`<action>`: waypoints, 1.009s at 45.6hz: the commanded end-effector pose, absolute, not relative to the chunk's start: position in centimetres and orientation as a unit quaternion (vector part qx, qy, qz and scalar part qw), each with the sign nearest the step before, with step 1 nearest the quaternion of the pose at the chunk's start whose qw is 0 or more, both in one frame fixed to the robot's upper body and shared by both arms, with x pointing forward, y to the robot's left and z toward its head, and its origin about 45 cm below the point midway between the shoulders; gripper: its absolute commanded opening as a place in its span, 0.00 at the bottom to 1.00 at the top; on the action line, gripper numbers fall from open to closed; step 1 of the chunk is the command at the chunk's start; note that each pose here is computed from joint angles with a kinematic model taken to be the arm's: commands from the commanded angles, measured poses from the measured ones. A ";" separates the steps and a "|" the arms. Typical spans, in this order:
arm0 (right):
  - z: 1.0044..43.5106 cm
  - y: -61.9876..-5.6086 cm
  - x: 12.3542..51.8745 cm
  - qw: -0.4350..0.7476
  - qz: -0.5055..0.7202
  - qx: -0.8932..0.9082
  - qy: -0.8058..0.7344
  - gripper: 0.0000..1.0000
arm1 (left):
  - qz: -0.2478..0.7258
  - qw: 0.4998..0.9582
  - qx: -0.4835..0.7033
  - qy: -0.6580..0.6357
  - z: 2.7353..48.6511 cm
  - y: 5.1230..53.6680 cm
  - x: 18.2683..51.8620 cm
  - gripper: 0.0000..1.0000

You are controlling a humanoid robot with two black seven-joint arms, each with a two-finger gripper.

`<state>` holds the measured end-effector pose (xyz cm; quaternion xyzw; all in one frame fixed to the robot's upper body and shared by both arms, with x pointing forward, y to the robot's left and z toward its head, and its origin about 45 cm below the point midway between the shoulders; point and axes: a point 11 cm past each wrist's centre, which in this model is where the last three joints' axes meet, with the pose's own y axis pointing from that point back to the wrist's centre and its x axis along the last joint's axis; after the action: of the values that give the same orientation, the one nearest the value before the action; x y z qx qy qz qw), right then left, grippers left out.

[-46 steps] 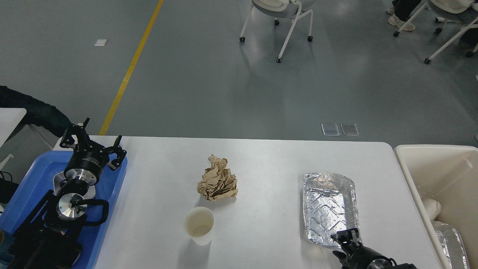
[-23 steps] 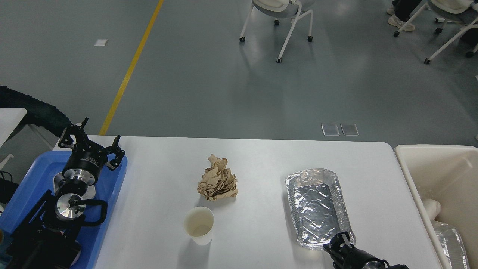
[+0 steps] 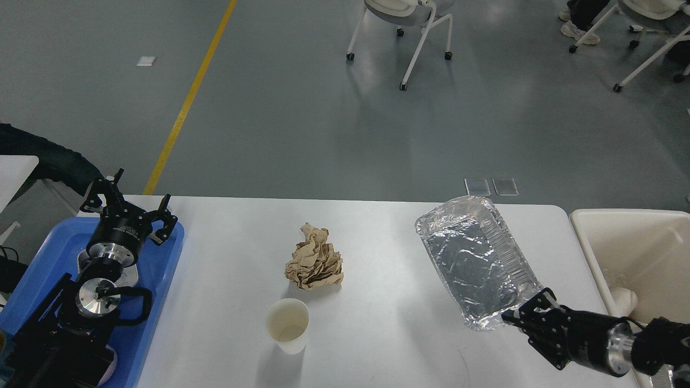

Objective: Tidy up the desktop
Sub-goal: 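Grasp the foil tray edge with the right gripper and lift it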

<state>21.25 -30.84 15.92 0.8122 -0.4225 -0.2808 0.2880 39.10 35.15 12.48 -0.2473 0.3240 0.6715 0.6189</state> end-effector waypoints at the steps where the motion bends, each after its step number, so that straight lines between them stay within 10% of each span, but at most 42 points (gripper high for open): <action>1: 19.5 -32.9 22.1 0.284 -0.252 0.846 -0.374 0.00 | 0.669 0.620 -0.248 0.325 12.5 34.9 39.2 0.97; 46: 19.4 -24.5 29.2 0.400 -0.063 0.908 -0.108 0.00 | 0.673 0.619 -0.241 0.325 12.5 34.8 39.3 0.97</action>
<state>27.59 -25.91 19.11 0.9039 -0.1202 -0.0581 0.4065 39.33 34.62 12.49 -0.2419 0.3260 0.6721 0.6192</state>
